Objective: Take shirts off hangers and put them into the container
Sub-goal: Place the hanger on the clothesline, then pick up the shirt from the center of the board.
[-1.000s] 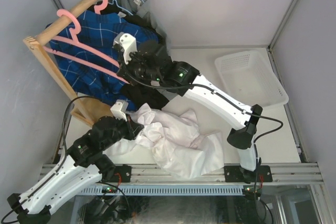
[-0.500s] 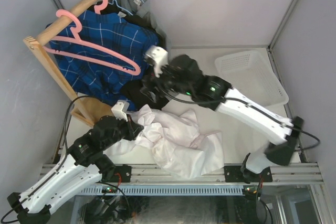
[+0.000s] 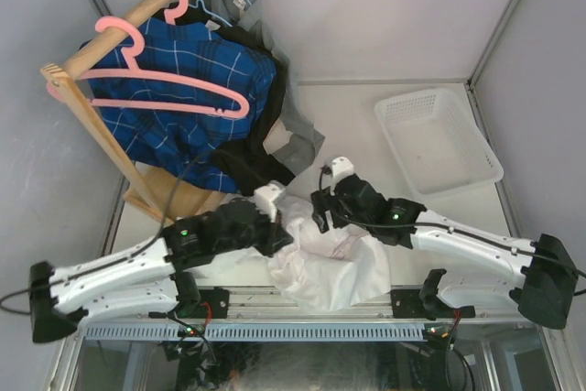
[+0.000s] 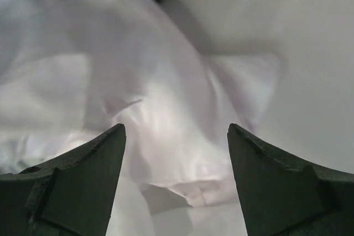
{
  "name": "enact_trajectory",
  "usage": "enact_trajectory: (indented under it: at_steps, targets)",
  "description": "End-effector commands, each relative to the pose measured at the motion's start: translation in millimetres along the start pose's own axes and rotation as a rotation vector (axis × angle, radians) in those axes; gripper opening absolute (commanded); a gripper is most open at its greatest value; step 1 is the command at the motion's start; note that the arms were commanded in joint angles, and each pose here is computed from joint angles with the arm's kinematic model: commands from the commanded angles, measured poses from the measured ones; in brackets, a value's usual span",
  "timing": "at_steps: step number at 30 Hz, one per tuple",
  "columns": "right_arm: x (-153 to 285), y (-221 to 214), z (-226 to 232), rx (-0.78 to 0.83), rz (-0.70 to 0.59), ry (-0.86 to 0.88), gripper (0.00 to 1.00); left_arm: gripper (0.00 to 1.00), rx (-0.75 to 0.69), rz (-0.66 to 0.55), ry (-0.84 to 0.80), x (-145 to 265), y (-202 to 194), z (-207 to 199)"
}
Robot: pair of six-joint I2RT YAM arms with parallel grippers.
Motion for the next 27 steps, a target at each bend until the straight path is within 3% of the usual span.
enact_trajectory:
  at_steps: [1,4,7,11,13,17,22,27]
  targets:
    - [24.3,15.3,-45.7,-0.258,-0.185,-0.219,0.74,0.08,-0.111,-0.067,-0.087,-21.8,39.5,-54.3]
    - [43.4,22.3,-64.1,-0.364,-0.248,-0.234,0.74,0.17,-0.088,-0.059,0.042,-29.5,43.1,-43.1]
    - [54.8,22.5,-70.9,-0.427,-0.291,-0.183,0.74,0.41,-0.055,-0.113,0.175,-17.8,47.6,-20.3]
    - [58.8,25.5,-42.7,-0.407,-0.295,0.085,0.75,0.82,-0.035,-0.204,0.222,13.9,50.3,-1.7]
    - [57.9,28.6,-26.7,-0.377,-0.278,0.195,0.75,0.92,-0.021,-0.246,0.247,31.0,50.2,8.8]
    - [50.1,36.4,12.3,-0.261,-0.243,0.389,0.77,0.98,0.019,-0.312,0.306,62.3,49.5,29.1]
    - [24.4,50.8,52.9,0.047,-0.202,0.358,0.84,1.00,0.112,-0.400,0.447,92.4,46.7,60.2]
    - [-25.5,39.0,66.2,0.221,-0.006,0.322,0.95,1.00,0.171,-0.442,0.457,101.4,42.2,67.6]
Point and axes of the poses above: each gripper's point midway between its finger pads, its own x axis back along the fingers, its own z axis along the line the jaws close on, y = z × x, the point moved 3 cm from there along x, back along the fingers, and after that the axes turned 4 degrees about -x, right-handed, at the moved point
